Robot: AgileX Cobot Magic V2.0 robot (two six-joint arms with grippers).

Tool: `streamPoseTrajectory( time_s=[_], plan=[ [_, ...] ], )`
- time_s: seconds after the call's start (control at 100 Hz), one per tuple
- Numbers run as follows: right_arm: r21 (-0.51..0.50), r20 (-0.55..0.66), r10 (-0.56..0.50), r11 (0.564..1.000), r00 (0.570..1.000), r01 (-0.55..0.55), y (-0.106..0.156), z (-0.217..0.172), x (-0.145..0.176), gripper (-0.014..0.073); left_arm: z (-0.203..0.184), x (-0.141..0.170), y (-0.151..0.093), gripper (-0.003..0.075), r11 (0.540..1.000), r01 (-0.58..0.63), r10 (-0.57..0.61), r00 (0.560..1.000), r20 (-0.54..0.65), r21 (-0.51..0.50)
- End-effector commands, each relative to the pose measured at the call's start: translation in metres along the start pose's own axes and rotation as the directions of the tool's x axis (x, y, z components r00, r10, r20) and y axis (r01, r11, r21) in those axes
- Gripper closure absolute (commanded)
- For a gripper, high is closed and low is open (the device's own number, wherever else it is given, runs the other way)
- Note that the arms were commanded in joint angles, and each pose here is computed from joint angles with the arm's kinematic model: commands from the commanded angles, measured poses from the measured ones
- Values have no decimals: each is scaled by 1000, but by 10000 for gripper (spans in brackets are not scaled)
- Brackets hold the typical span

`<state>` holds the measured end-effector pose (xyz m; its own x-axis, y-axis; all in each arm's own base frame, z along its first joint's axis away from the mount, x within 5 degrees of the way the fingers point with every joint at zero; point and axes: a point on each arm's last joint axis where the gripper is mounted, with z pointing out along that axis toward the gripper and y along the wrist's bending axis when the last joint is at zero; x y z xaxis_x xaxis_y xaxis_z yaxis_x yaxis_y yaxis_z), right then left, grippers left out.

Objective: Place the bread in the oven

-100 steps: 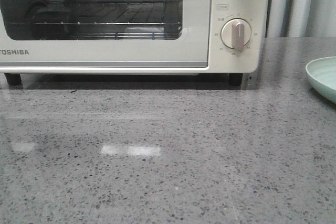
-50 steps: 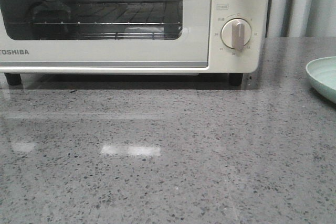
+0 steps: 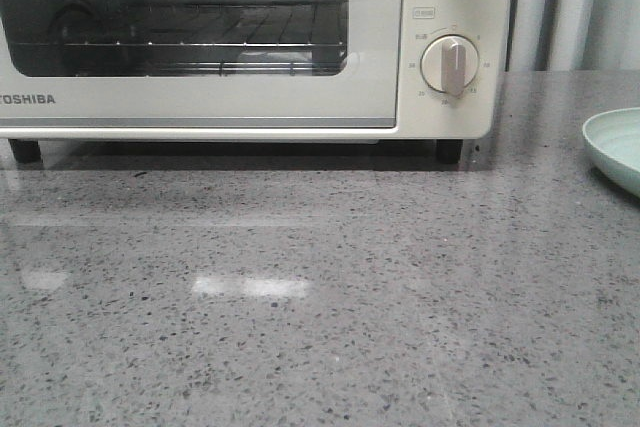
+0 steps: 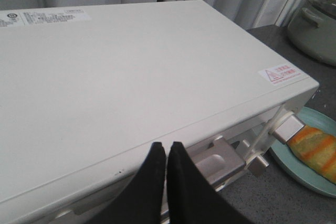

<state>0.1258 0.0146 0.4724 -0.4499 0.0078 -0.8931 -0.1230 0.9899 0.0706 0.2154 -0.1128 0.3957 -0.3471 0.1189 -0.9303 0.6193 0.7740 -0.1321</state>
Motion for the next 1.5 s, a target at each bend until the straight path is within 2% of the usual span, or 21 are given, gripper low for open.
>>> streamPoseTrajectory(
  time_s=[0.0, 0.3, 0.56, 0.7, 0.89, 1.03, 1.18, 1.32, 1.49],
  plan=[
    [0, 99, -17, 1000, 995, 17, 1, -9, -13, 671, -2, -13, -3, 741, 1000, 7, -8, 998, 55, 6],
    [0, 99, -17, 1000, 995, 17, 1, -9, -13, 671, 15, -3, 2, 741, 1000, -6, 6, 999, -33, 14],
    [0, 100, -18, 1000, 995, 18, 1, -10, -13, 671, 18, 15, -1, 741, 998, 11, -2, 990, -138, 64],
    [-1, 92, -18, 1000, 996, 18, 1, -10, -12, 671, 15, 40, -3, 741, 995, 66, -52, 982, -183, 71],
    [-1, 90, -18, 1000, 996, 18, 1, -10, -12, 671, -2, 90, -7, 741, 988, 152, -140, 967, -211, 38],
    [-1, 87, -18, 1000, 996, 18, 1, -10, -11, 671, -25, 117, -18, 741, 977, 206, -192, 963, -190, 56],
    [-4, 39, -18, 1000, 999, 18, 2, -9, -7, 671, -57, 127, -34, 741, 974, 187, -168, 974, -151, 125],
    [-6, -6, -18, 1000, 1000, 18, 2, -8, -3, 671, -89, 117, -46, 741, 973, 161, -165, 986, 9, 165],
    [-9, -58, -18, 1000, 998, 18, 2, -9, 2, 671, -123, 107, -57, 742, 977, 105, -137, 976, 168, 187]
  ],
)
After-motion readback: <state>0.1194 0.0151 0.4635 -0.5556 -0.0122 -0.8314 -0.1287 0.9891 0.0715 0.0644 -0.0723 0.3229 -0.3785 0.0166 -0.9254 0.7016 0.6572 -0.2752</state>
